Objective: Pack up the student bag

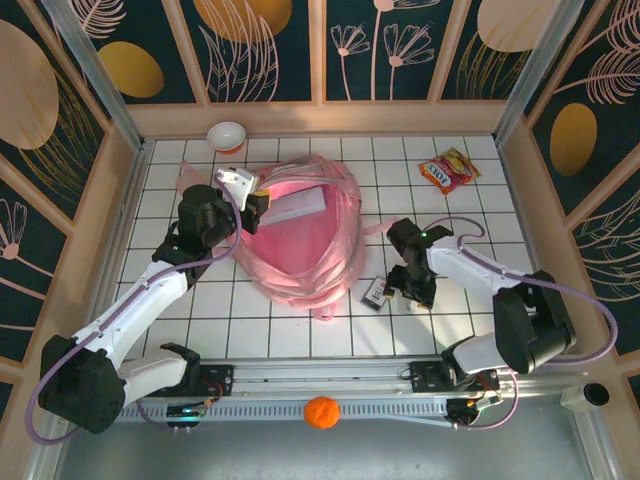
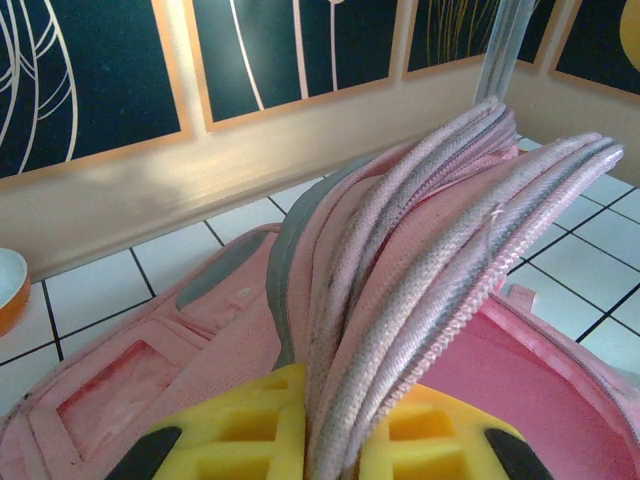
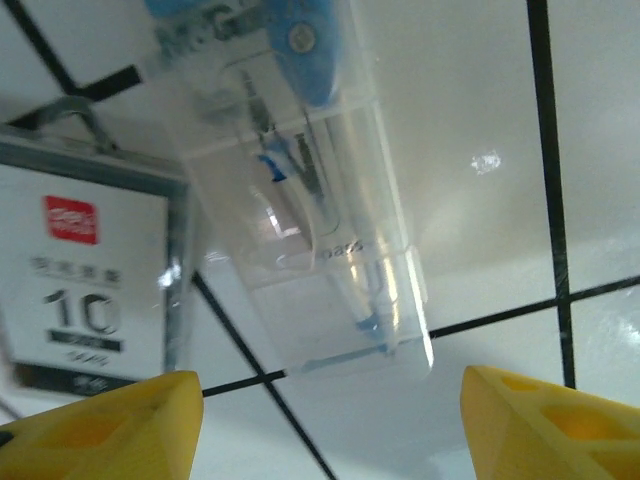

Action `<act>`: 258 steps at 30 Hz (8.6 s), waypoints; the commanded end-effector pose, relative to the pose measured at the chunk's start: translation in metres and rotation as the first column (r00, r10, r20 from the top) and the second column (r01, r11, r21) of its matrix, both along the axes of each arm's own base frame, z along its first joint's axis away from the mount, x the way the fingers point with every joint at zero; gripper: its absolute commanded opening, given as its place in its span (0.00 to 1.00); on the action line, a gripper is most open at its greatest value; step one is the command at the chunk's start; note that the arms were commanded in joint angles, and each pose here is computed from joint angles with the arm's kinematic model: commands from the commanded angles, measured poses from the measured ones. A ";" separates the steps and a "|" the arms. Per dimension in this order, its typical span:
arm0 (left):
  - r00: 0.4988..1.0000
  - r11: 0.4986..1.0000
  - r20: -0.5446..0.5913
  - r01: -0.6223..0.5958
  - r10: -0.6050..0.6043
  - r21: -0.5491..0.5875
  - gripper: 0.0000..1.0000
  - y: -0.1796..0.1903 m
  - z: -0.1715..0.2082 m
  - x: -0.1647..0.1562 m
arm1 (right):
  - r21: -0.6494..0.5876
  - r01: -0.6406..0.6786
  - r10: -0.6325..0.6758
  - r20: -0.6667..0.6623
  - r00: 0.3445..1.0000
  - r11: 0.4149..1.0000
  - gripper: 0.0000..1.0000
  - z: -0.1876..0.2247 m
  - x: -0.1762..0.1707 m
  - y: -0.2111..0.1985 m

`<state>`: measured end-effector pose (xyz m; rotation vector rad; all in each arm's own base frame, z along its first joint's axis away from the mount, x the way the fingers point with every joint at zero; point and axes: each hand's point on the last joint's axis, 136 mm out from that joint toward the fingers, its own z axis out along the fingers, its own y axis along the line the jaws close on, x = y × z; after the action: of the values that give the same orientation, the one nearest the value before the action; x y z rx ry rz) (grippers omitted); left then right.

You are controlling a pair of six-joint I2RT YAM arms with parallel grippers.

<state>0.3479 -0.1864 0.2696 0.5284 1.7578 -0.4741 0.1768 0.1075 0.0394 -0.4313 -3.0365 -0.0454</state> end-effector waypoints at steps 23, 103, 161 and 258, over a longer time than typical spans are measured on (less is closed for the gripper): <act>0.981 0.993 0.192 0.009 0.014 -0.118 0.00 0.003 0.066 -0.008 | -0.027 -0.081 0.082 0.058 0.995 0.996 0.32 0.010 0.029 -0.014; 0.964 0.988 0.242 0.130 -0.106 -0.082 0.00 -0.019 0.073 -0.004 | 0.869 -0.074 -0.547 0.371 0.750 0.489 0.59 0.183 0.152 0.258; 0.856 0.804 0.002 0.484 -0.517 0.346 0.85 -0.052 -0.075 -0.084 | 0.476 -0.277 -0.079 0.600 0.796 0.835 0.57 0.180 0.104 0.096; 0.656 0.623 -0.324 0.753 -0.682 0.212 0.58 0.000 -0.179 0.025 | -0.657 -0.721 0.888 0.441 -0.133 0.218 0.00 0.164 0.100 0.197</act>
<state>0.3864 -0.1752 0.0845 1.5102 1.8286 -0.7047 0.2736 0.3085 0.1789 2.2628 -3.1802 0.2016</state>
